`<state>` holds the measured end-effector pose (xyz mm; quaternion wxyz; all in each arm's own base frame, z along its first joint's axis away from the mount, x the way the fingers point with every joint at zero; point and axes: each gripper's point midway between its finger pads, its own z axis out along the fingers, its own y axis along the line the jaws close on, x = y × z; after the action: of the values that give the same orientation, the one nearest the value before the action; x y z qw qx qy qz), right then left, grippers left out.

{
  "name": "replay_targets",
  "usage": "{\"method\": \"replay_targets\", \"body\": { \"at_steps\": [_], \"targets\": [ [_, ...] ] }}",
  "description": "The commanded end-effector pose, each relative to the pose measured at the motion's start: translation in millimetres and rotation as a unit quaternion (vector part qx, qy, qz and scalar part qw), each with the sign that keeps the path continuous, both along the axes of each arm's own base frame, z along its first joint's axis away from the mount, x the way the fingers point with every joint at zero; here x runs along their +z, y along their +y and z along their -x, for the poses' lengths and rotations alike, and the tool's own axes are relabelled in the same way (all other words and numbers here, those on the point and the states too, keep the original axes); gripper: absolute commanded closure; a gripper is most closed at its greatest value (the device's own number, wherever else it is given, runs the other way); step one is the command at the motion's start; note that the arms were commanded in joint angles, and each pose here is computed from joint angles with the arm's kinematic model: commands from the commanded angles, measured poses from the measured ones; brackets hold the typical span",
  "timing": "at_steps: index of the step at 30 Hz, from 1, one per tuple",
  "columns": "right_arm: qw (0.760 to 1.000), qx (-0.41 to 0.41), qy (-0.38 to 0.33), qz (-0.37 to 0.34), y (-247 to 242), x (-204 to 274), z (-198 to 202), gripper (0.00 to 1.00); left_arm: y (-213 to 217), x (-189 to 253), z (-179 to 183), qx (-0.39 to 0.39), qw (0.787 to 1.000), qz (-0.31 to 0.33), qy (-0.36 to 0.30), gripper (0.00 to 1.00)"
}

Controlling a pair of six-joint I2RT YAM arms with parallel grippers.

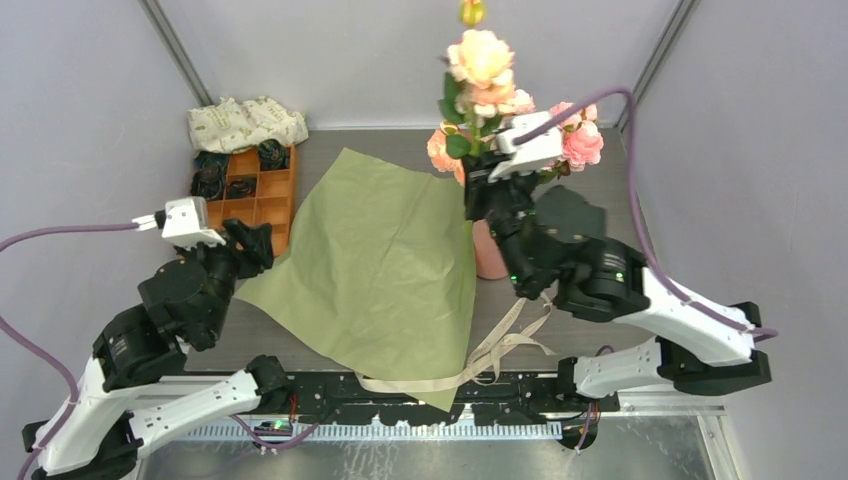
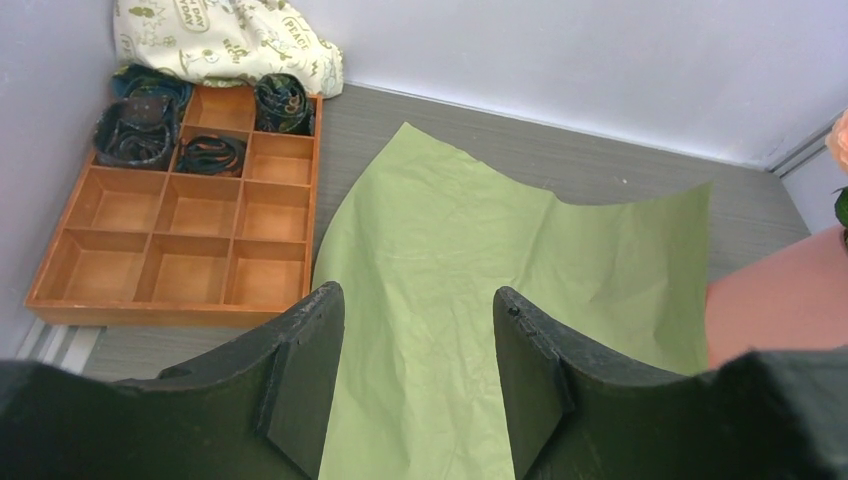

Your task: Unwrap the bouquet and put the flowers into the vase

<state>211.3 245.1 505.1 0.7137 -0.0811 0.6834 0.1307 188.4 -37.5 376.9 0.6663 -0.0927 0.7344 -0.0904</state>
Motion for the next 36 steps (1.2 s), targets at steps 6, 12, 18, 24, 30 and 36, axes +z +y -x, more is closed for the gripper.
{"method": "replay_targets", "body": {
  "at_steps": [6,12,18,24,30,36],
  "targets": [
    [0.998,-0.024,-0.027,-0.058,-42.6,28.8,4.8,0.99,-28.0,6.4,-12.6,-0.021,1.000,0.020,-0.003,0.43],
    [0.997,0.011,-0.030,-0.075,-38.6,33.8,10.4,0.99,-38.5,-0.2,-14.5,-0.035,0.999,0.021,0.008,0.43],
    [0.996,0.067,-0.020,-0.053,0.0,31.4,16.8,0.99,-46.8,-3.8,-17.1,-0.044,0.999,0.019,0.014,0.43],
    [0.996,0.091,-0.021,0.013,49.6,24.0,21.8,0.99,-51.6,-7.6,-19.1,-0.047,0.999,0.016,0.020,0.42],
    [0.997,0.045,-0.046,0.034,46.7,38.0,20.0,0.99,-47.8,-6.7,-17.6,-0.044,0.999,0.016,0.016,0.42],
    [0.997,-0.008,-0.073,0.006,1.7,65.5,18.2,0.99,-42.9,-8.1,-16.8,-0.038,0.999,0.017,0.010,0.41]
  ]
}}
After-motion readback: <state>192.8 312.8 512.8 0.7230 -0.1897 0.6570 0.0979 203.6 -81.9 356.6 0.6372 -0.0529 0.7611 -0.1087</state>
